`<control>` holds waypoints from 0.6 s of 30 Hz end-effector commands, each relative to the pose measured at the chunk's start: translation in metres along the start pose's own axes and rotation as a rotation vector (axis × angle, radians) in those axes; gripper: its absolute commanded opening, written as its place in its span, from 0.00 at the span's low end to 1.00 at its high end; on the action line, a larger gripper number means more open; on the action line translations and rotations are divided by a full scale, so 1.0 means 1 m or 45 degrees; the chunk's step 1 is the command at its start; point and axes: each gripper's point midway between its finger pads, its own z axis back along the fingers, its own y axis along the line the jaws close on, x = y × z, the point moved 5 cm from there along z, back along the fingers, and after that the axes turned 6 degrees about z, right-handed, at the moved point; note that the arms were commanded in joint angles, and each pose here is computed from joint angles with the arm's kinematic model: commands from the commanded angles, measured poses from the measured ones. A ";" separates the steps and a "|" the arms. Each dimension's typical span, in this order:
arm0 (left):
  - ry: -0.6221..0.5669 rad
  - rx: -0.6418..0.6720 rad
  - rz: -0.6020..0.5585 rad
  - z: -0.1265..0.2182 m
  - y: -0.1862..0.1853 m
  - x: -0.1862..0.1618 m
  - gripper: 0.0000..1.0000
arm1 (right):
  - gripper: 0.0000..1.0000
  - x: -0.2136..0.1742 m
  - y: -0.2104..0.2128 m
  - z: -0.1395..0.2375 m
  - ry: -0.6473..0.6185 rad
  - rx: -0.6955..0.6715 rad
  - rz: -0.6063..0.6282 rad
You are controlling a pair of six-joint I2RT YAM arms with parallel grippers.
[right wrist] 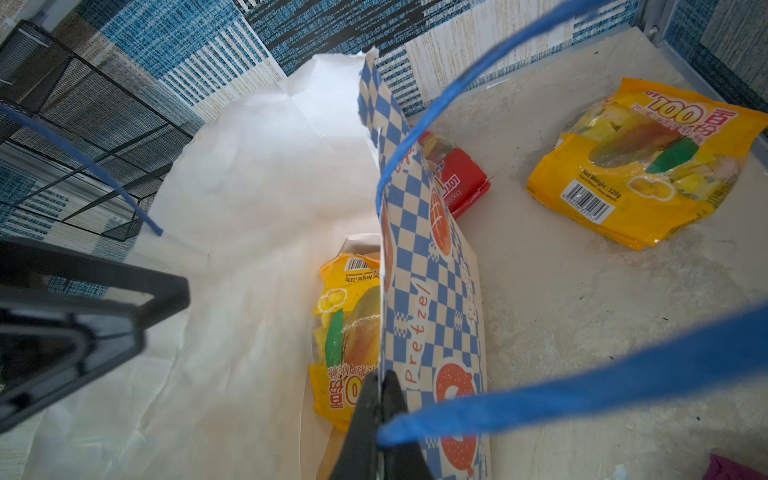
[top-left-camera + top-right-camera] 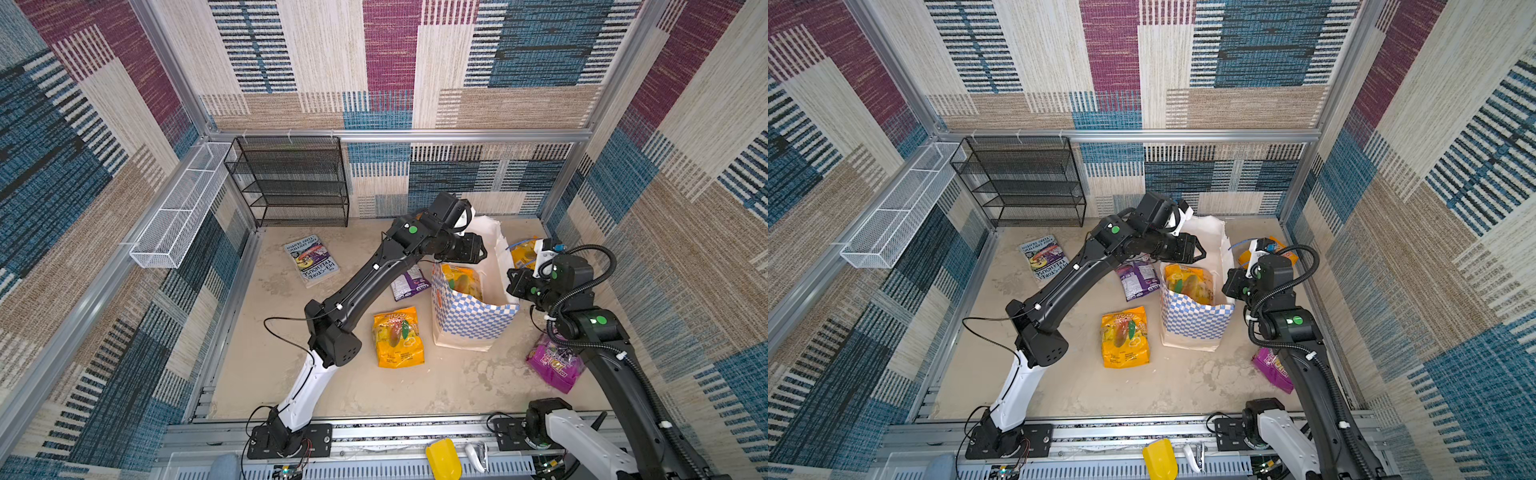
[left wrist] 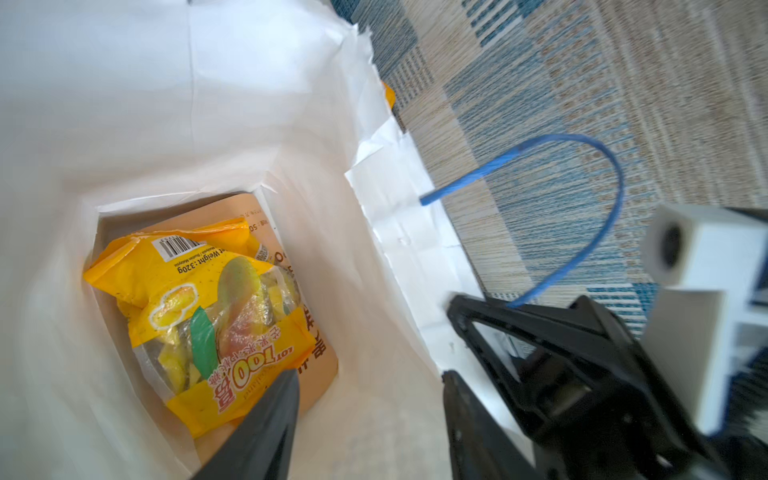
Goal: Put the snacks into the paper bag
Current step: 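Lower the gummy bag into the paper bag and open the left gripper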
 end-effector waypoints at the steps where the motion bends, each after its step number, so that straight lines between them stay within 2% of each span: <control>1: -0.031 -0.189 -0.027 0.032 -0.032 0.007 0.62 | 0.00 0.004 0.001 0.002 -0.026 -0.001 -0.001; 4: -0.078 -0.274 -0.074 0.068 -0.054 0.010 0.71 | 0.00 0.005 0.001 0.003 -0.030 -0.002 -0.001; 9: -0.155 -0.391 -0.171 0.123 -0.080 0.008 1.00 | 0.00 0.006 0.002 0.003 -0.028 0.007 -0.004; 14: -0.249 -0.387 -0.227 0.173 -0.087 0.002 0.99 | 0.00 0.009 0.004 0.004 -0.035 0.013 -0.008; 18: -0.301 -0.332 -0.246 0.201 -0.080 -0.009 0.99 | 0.00 0.010 0.004 0.005 -0.034 0.014 -0.007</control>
